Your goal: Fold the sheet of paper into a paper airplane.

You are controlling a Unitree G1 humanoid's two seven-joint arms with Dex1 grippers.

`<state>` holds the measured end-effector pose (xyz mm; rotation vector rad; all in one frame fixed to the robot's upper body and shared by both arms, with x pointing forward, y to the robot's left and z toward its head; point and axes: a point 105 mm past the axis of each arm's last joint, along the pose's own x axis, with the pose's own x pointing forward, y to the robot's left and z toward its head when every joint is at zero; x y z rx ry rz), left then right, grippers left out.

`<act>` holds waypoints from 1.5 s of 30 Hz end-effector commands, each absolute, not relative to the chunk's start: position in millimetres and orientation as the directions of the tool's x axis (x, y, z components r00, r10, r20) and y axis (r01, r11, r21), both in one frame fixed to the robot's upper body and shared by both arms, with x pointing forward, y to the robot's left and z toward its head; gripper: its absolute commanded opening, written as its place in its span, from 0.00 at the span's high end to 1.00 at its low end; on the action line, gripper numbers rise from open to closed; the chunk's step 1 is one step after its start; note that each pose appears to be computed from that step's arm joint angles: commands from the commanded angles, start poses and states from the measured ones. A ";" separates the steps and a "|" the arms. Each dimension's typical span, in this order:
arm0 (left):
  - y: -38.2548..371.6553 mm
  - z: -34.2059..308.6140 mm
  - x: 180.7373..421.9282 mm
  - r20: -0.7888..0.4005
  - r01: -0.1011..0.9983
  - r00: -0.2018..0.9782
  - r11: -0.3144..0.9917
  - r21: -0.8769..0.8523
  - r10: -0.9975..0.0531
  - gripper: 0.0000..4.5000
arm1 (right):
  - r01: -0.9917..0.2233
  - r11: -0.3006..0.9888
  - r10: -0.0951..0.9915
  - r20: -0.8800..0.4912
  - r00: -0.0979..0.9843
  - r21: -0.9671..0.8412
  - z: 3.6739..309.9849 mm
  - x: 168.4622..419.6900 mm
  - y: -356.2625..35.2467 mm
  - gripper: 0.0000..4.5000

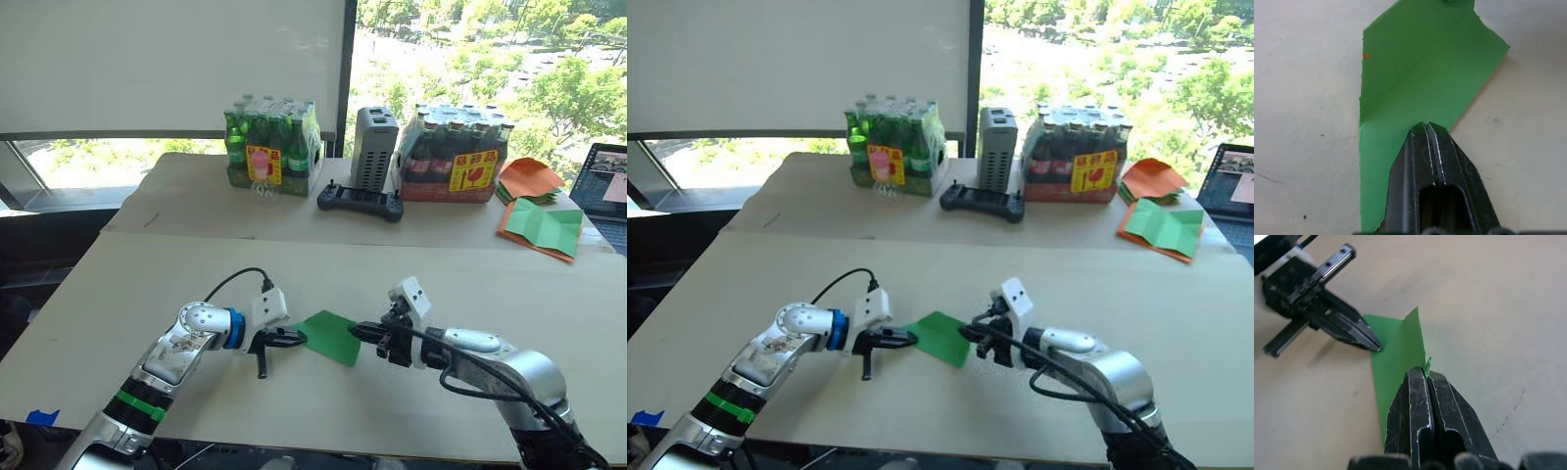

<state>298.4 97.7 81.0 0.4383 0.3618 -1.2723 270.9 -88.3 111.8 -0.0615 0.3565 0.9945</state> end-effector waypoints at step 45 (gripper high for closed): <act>86.5 82.1 313.1 -0.486 0.966 0.258 0.234 0.110 -0.835 1.00 | -0.895 0.371 0.822 -0.362 0.440 -0.246 100.7 262.7 -72.2 0.56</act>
